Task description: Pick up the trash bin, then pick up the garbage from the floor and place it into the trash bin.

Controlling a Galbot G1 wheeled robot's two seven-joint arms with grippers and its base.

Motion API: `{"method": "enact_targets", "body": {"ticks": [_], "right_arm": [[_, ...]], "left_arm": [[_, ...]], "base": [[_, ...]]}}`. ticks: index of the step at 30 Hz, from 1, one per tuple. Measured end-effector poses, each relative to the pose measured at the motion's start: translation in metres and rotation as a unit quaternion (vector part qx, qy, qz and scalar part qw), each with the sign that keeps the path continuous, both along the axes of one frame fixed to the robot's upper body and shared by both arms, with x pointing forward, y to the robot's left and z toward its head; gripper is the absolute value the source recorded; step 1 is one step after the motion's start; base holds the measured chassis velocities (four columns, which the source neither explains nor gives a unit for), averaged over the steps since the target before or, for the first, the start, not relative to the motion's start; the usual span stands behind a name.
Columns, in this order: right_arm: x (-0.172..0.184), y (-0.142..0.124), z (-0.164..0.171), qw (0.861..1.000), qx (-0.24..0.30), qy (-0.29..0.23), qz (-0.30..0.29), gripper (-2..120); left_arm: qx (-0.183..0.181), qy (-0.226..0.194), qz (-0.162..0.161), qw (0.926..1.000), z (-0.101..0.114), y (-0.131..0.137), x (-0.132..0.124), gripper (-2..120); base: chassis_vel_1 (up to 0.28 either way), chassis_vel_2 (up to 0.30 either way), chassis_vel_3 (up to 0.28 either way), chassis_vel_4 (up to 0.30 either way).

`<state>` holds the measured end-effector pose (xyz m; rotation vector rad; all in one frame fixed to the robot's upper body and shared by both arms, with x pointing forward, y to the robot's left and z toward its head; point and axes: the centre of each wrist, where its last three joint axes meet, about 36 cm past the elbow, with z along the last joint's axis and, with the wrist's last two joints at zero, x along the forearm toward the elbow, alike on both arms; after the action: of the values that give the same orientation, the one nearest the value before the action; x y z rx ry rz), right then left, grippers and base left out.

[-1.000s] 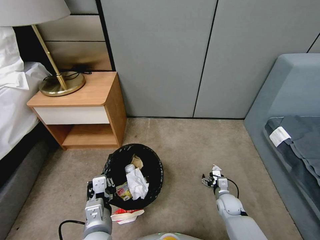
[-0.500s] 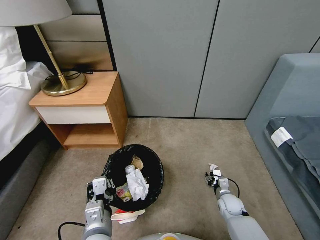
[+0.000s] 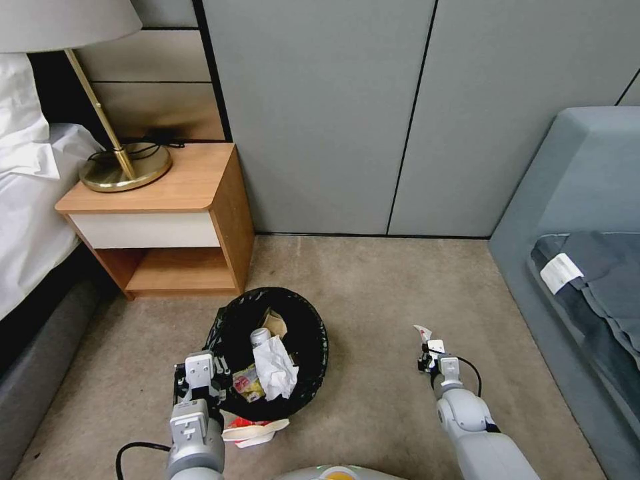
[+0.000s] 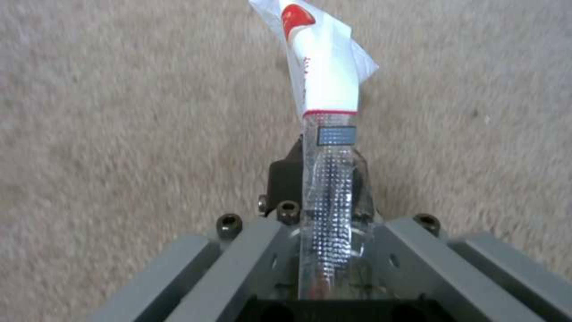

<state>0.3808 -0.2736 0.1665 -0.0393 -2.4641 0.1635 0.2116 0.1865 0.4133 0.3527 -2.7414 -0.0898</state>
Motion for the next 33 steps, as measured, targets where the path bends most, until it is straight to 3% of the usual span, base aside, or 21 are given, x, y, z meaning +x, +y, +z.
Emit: {"method": "enact_targets", "body": {"ticks": [7,9,11,13,14,16,17,18,19,20,21,22,25,26,29,31,33], "right_arm": [[0.004,0.007,0.018,0.999,-0.004,-0.039,0.006,0],[0.005,0.017,0.043,0.994,0.004,-0.109,0.023,0],[0.005,0.022,0.053,0.990,0.008,-0.140,0.031,0],[0.004,0.036,0.080,0.972,0.017,-0.225,0.066,0],[0.004,0.036,0.080,0.972,0.017,-0.225,0.066,0],[0.002,0.052,0.111,0.947,0.034,-0.297,0.113,0],[0.001,0.067,0.141,0.918,0.059,-0.357,0.163,0],[0.001,0.067,0.141,0.918,0.059,-0.357,0.163,0],[0.000,0.073,0.152,0.903,0.069,-0.379,0.188,0],[-0.004,0.085,0.175,0.871,0.089,-0.418,0.242,0],[-0.006,0.091,0.184,0.855,0.098,-0.433,0.268,0],[-0.006,0.091,0.184,0.855,0.098,-0.433,0.268,0],[-0.017,0.120,0.204,0.798,0.127,-0.463,0.364,0],[-0.017,0.120,0.204,0.798,0.127,-0.463,0.364,0],[-0.031,0.154,0.198,0.773,0.148,-0.448,0.424,0],[-0.035,0.162,0.193,0.770,0.152,-0.440,0.436,0],[-0.047,0.188,0.179,0.766,0.152,-0.415,0.466,0]], "left_arm": [[0.000,0.000,-0.001,1.0000,0.000,0.000,0.001,1],[0.000,0.001,-0.002,1.0000,-0.001,0.000,0.001,1],[0.000,0.002,-0.002,1.0000,-0.001,-0.001,0.001,1],[0.002,0.006,-0.005,1.0000,-0.004,-0.001,0.000,1],[0.002,0.006,-0.005,1.0000,-0.004,-0.001,0.000,1],[0.003,0.008,-0.006,0.9999,-0.005,-0.001,0.000,1],[0.004,0.007,-0.006,0.9999,-0.005,-0.002,0.001,1],[0.004,0.007,-0.006,0.9999,-0.005,-0.002,0.001,1],[0.004,0.008,-0.007,0.9999,-0.005,-0.002,0.001,1],[0.003,0.009,-0.008,0.9999,-0.005,-0.003,0.001,1],[0.003,0.009,-0.009,0.9999,-0.005,-0.003,0.001,1],[0.003,0.009,-0.009,0.9999,-0.005,-0.003,0.001,1],[0.001,0.010,-0.011,0.9999,-0.005,-0.005,0.002,1],[0.001,0.010,-0.011,0.9999,-0.005,-0.005,0.002,1],[0.001,0.008,-0.011,0.9999,-0.005,-0.005,0.004,1],[0.001,0.008,-0.011,0.9999,-0.004,-0.005,0.004,1],[0.001,0.008,-0.011,0.9999,-0.004,-0.006,0.004,1]], "base": [[0.000,0.000,0.000,0.000],[0.000,0.000,0.000,0.000],[0.000,0.000,0.000,0.000],[0.000,0.000,0.000,0.000],[0.000,0.000,0.000,0.000],[0.000,0.000,0.000,0.000],[0.000,0.000,0.000,0.000],[0.000,0.000,0.000,0.000],[0.000,0.000,0.000,0.000],[0.000,0.000,0.000,0.000],[0.000,0.000,0.000,0.000],[0.000,0.000,0.000,0.000],[0.000,0.000,0.000,0.000],[0.000,0.000,0.000,0.000],[0.000,0.000,0.000,0.000],[0.000,0.000,0.000,0.000],[0.000,0.000,0.000,0.000]]}}
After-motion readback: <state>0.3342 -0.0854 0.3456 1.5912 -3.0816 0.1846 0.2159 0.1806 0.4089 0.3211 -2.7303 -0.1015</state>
